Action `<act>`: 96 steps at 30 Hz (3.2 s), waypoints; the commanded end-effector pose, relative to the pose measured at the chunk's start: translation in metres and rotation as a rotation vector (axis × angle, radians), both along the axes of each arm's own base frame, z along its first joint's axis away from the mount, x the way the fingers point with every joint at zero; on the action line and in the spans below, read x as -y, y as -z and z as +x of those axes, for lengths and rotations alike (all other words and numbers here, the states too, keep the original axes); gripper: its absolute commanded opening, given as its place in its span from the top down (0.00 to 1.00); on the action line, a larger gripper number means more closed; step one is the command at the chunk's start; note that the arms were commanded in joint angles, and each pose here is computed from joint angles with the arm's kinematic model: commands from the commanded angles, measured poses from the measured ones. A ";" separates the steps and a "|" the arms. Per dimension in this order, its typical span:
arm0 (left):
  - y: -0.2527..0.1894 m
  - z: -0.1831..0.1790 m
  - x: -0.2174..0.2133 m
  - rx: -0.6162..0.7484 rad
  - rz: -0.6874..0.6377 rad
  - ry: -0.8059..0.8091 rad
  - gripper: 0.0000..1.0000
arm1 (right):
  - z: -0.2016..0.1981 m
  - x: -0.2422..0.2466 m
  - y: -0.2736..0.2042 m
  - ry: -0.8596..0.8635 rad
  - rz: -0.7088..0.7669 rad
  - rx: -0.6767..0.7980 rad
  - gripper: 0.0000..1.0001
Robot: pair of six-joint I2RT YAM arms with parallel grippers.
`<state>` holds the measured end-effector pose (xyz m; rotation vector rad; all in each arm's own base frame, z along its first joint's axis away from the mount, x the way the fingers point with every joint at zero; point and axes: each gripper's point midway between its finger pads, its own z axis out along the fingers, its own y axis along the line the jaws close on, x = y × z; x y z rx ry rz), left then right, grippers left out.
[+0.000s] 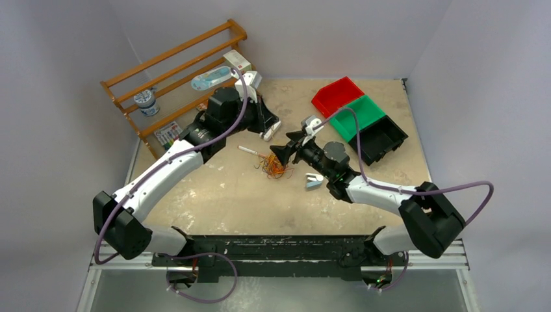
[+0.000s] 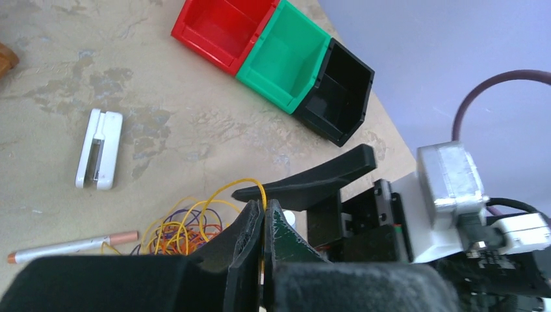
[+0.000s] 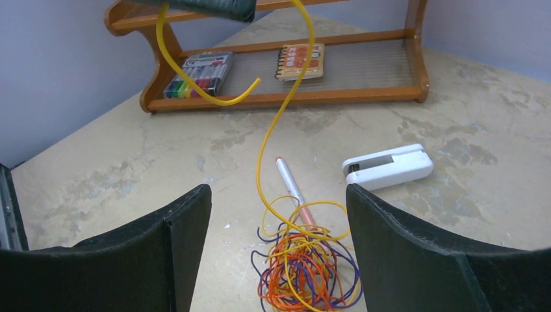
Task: Untangle the cables
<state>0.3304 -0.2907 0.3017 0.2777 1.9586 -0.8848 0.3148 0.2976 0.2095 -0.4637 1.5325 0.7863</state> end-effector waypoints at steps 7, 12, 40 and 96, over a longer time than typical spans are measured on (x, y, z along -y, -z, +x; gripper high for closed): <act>-0.107 -0.012 -0.002 0.185 -0.112 0.039 1.00 | 0.025 -0.034 -0.023 -0.074 0.029 0.149 0.26; -0.158 -0.014 -0.009 0.263 -0.163 0.009 1.00 | 0.038 -0.049 -0.005 -0.087 0.028 0.129 0.30; -0.343 0.016 -0.060 0.612 -0.339 -0.329 1.00 | 0.021 -0.033 0.148 -0.036 -0.075 -0.237 0.43; -0.228 0.022 -0.120 0.449 -0.188 -0.631 1.00 | 0.007 -0.014 -0.049 -0.085 -0.057 0.080 1.00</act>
